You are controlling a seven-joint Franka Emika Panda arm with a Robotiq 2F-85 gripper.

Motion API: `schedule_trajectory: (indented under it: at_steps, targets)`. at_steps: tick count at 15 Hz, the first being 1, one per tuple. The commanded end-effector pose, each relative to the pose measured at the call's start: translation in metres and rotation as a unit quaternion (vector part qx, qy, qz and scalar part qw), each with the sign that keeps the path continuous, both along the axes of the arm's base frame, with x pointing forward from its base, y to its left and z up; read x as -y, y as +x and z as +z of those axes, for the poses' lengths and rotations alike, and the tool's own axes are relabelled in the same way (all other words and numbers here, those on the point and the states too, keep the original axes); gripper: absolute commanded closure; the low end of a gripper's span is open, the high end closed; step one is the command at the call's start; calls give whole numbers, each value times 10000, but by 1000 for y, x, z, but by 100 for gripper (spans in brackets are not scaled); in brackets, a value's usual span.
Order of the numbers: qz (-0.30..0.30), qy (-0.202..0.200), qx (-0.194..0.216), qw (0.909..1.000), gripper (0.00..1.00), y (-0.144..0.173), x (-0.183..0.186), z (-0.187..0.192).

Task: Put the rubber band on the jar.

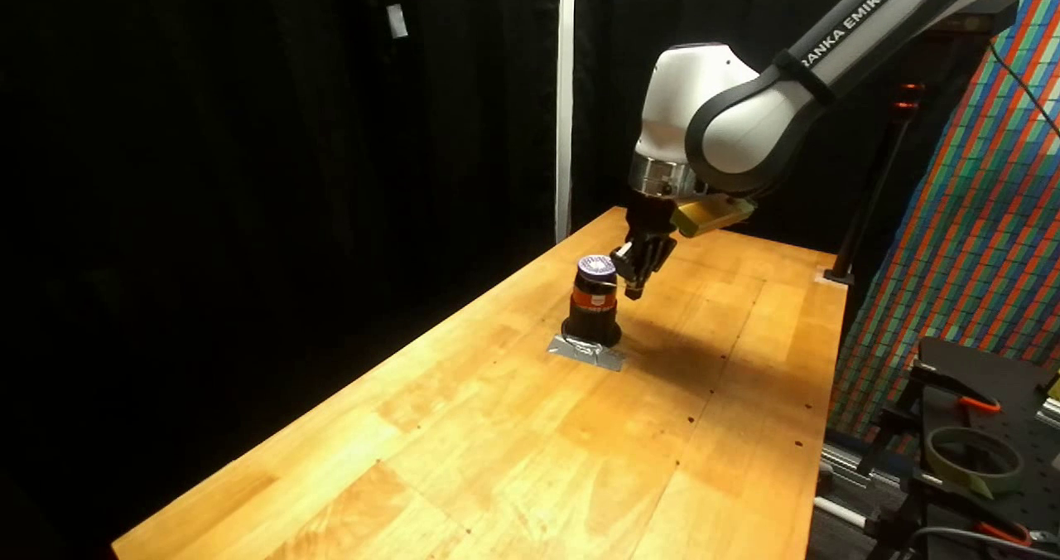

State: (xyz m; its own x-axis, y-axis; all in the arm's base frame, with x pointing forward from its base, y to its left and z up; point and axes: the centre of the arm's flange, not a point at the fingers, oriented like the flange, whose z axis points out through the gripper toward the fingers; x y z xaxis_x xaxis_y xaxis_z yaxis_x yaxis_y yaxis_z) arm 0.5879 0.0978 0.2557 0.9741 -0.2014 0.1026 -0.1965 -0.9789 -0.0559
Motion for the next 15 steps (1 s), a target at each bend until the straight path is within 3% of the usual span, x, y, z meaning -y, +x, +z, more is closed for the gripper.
schedule_trajectory:
  at_steps: [1,7,15]
  targets:
    - [-17,180,389,9991,88,-30,2,6]
    - [-98,520,1362,9893,92,-48,4,8]
    - [-33,664,2177,9737,91,-72,6,4]
